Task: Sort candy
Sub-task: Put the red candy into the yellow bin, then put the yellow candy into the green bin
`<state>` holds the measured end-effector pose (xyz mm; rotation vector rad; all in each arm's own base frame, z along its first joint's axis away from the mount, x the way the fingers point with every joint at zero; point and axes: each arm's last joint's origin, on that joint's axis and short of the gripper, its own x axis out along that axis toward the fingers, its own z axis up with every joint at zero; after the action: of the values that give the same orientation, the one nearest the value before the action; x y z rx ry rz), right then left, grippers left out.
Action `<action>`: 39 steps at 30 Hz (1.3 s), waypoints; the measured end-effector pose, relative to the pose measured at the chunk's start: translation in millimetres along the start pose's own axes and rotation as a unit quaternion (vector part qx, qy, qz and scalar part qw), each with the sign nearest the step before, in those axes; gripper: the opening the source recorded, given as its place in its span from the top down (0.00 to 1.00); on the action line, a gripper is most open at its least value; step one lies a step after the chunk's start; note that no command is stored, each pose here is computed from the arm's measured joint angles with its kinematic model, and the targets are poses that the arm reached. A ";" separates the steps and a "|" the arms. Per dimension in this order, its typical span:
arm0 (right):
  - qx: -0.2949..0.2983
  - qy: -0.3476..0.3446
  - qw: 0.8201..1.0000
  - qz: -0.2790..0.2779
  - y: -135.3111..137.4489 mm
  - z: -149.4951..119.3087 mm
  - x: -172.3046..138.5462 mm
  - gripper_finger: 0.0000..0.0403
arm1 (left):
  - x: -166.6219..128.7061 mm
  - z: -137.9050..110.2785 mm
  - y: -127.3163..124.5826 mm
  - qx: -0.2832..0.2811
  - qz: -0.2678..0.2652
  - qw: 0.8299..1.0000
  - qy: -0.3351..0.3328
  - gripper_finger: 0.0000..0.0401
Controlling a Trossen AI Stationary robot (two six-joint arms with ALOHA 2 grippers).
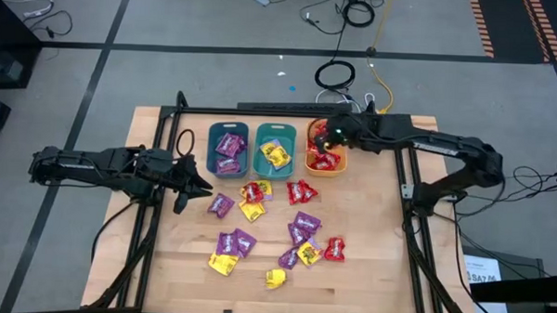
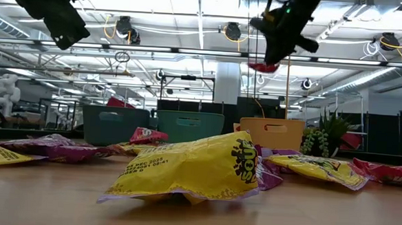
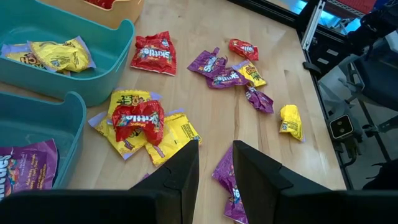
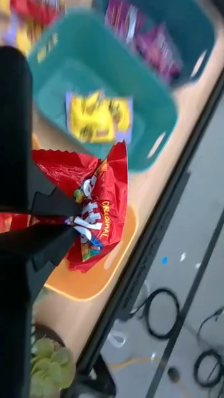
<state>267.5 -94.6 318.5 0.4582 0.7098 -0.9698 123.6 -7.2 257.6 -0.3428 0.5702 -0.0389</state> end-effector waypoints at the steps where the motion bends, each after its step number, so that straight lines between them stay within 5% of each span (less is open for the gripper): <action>1: -0.001 0.010 1.000 -0.010 -0.1 -0.6 7.0 0.95 | 0.0 0.0 0.0 0.000 0.000 1.000 0.000 0.73; 9: -0.016 0.125 0.989 -0.080 -6.4 -16.7 43.9 0.77 | 0.0 0.0 0.0 0.000 0.000 1.000 0.000 0.73; 18: -0.035 0.125 0.988 -0.083 -7.0 -16.8 44.1 0.54 | 0.0 0.0 0.0 0.000 0.000 1.000 0.000 0.73; 26: -0.055 0.131 0.987 -0.069 0.4 -22.0 40.0 0.48 | 0.0 0.0 0.0 0.000 0.000 1.000 0.000 0.73; 39: -0.001 0.113 0.994 0.002 17.4 -53.0 -42.0 0.49 | 0.0 0.2 -0.1 0.000 0.000 1.000 -0.001 0.73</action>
<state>249.1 -27.5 313.0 0.5731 0.9142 -0.9205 123.7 -7.2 257.7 -0.3427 0.5683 -0.0392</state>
